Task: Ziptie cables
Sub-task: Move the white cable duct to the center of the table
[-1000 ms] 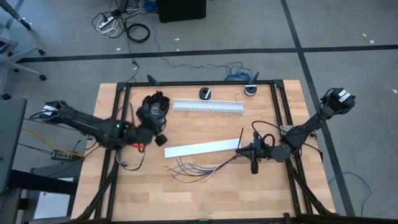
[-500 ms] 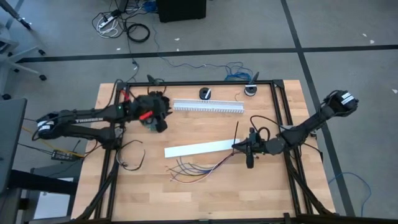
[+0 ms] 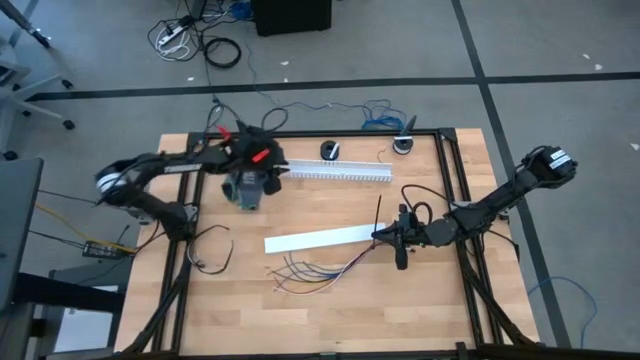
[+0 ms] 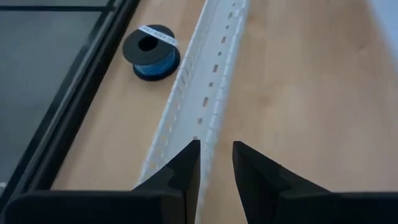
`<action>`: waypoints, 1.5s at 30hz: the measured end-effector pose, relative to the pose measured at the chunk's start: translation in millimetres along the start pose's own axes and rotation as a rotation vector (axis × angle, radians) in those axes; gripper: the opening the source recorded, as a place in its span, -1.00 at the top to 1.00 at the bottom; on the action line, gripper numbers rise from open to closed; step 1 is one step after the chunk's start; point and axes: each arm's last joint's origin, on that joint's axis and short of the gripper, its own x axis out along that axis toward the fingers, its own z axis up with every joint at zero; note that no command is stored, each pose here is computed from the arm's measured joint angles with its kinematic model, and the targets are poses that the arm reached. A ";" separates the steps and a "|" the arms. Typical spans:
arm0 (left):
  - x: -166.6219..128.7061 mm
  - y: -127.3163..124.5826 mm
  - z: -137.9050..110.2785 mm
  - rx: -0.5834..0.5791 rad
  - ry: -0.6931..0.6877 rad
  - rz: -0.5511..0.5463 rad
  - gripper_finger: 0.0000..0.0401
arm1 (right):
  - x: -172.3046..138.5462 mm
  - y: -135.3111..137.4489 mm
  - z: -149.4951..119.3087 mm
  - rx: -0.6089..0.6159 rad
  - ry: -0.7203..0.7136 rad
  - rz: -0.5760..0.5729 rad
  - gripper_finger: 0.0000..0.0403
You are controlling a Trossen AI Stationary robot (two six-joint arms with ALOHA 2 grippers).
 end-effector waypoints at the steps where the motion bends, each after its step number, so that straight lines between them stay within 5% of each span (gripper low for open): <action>1: 6.6 3.3 0.2 0.016 0.020 -0.002 0.56 | 0.0 0.1 0.1 0.001 -0.001 0.001 1.00; 8: 33.0 16.9 7.1 0.088 0.074 -0.059 0.56 | 0.0 0.6 -0.5 0.007 0.010 0.017 1.00; 31: 60.7 20.4 -12.6 0.039 0.192 -0.180 0.57 | 0.0 0.5 -1.3 -0.006 0.022 0.022 1.00; 39: 63.4 7.4 -8.5 0.039 0.195 -0.213 0.95 | 0.0 0.5 -1.0 -0.005 0.018 0.020 1.00; 45: 65.7 -5.6 -4.6 0.021 0.205 -0.233 0.98 | -0.6 2.4 3.6 0.012 -0.028 0.025 1.00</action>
